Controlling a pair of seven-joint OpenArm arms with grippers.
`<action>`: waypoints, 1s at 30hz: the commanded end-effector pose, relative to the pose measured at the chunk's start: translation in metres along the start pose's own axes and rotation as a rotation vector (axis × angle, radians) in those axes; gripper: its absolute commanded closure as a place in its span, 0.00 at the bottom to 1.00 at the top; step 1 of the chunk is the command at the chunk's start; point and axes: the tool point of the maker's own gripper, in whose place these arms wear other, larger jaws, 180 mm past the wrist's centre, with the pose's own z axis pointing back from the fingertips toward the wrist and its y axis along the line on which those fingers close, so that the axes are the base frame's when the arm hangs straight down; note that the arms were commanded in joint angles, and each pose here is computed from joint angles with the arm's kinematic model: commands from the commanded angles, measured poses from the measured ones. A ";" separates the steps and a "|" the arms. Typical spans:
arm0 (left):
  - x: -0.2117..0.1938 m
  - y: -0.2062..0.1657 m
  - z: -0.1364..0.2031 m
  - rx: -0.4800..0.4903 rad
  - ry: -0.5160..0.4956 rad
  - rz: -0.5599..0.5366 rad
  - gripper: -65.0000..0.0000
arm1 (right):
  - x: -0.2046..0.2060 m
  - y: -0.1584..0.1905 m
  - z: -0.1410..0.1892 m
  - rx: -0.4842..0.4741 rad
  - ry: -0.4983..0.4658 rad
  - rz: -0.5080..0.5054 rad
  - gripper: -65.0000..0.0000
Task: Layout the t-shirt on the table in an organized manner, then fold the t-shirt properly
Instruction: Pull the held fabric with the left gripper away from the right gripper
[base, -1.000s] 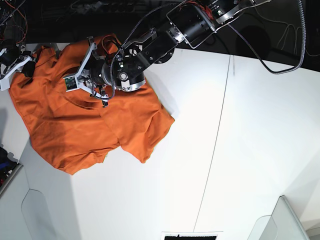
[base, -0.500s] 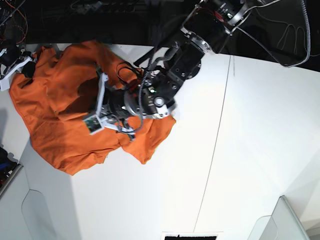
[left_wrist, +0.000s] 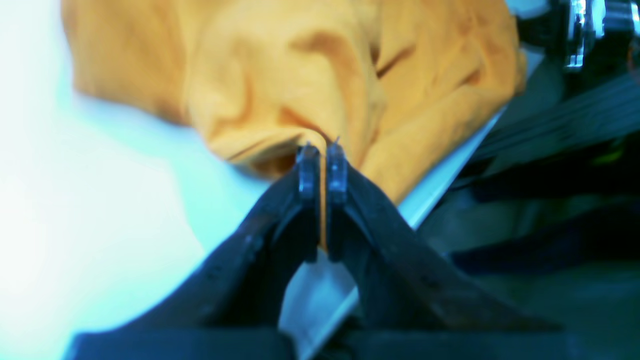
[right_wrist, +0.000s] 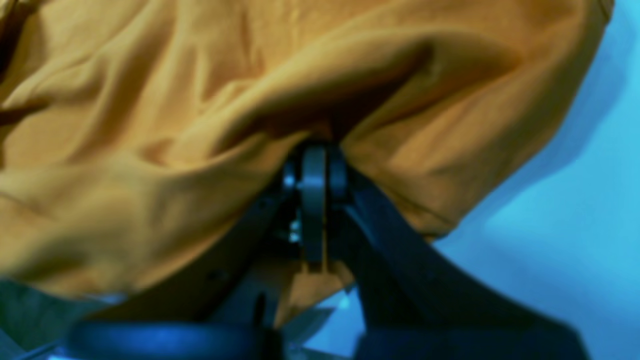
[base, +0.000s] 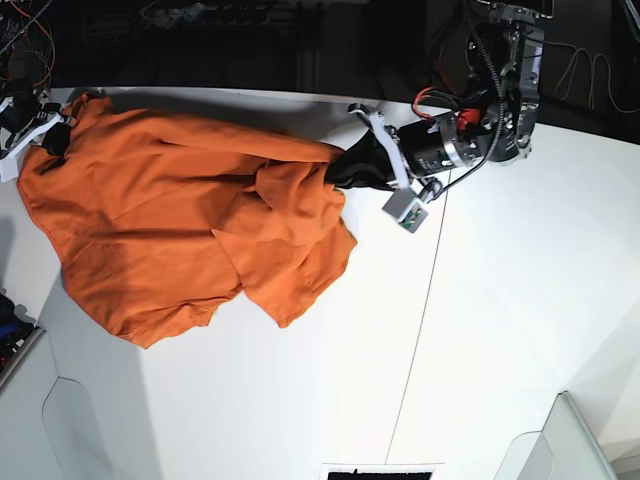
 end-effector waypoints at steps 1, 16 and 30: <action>0.016 -0.005 0.008 -0.030 -0.079 0.024 1.00 | 0.012 -0.004 0.004 -0.013 -0.020 0.022 1.00; -0.023 -0.022 0.035 -0.096 -0.055 0.229 0.60 | 0.053 -0.001 0.008 -0.011 -0.119 0.042 1.00; 0.041 0.018 0.092 0.121 -0.147 -0.049 0.60 | 0.110 0.006 0.022 -0.005 -0.249 0.077 0.63</action>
